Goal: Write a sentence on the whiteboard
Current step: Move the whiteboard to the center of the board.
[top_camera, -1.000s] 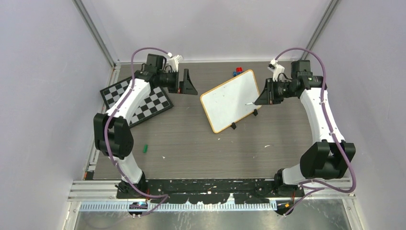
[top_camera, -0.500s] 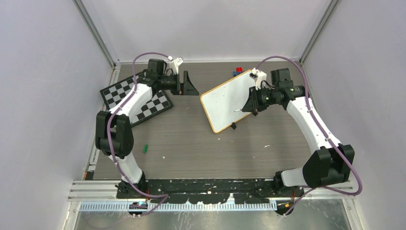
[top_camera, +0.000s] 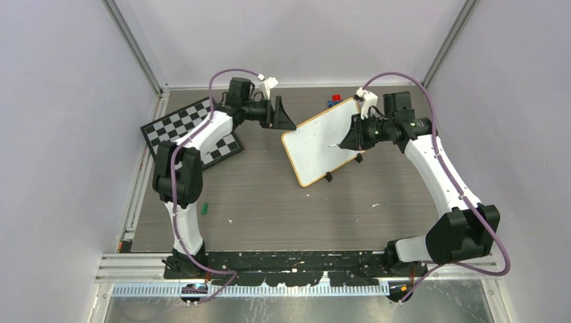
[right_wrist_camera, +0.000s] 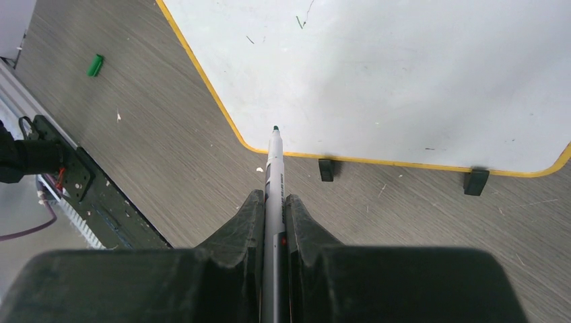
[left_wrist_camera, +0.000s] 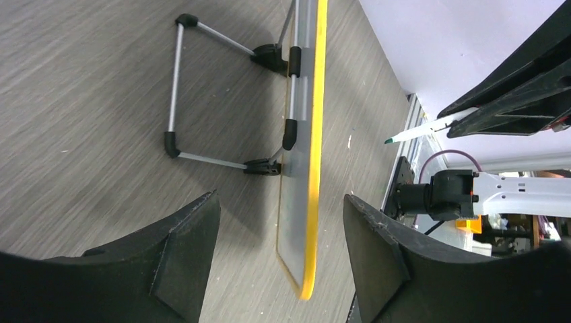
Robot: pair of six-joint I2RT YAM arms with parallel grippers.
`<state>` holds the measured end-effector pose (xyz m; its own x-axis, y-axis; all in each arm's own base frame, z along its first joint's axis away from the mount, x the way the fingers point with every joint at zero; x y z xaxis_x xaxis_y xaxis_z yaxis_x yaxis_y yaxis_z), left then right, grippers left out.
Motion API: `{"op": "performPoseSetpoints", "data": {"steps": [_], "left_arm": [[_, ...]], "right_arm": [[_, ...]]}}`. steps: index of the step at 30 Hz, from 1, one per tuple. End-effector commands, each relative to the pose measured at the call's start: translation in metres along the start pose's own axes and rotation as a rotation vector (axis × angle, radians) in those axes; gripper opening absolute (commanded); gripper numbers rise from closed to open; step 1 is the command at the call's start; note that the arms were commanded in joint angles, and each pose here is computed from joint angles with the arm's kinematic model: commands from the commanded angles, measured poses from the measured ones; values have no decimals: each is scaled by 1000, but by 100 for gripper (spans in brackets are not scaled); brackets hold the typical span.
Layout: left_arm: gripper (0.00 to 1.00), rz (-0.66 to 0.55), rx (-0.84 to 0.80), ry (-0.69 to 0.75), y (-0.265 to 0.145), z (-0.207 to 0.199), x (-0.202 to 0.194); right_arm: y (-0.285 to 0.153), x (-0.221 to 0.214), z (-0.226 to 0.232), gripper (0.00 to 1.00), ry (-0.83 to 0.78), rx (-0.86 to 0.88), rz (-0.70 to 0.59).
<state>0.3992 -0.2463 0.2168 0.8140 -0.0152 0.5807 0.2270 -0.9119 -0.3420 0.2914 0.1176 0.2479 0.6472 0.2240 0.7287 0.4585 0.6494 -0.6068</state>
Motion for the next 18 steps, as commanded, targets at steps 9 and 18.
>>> {"op": "performPoseSetpoints", "data": {"steps": [9,18], "left_arm": [[36,76,-105,86,43,-26,-8],[0,230,-148,28,46,-20,-27]], "right_arm": [[-22,19,12,0,-67,-26,-94],[-26,16,20,0,-65,19,-82]]}}
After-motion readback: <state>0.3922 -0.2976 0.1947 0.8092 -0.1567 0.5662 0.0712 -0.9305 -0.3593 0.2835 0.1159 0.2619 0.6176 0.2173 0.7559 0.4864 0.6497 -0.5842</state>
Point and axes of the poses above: each gripper's point midway between its finger pads, its own y axis out along the fingers, its own z axis along the line the jaws close on, x = y × z, the point moved 5 cm from there along -y, back along the fingers, and after that the axes turned 5 degrees about -y, right-handed, at the moved point
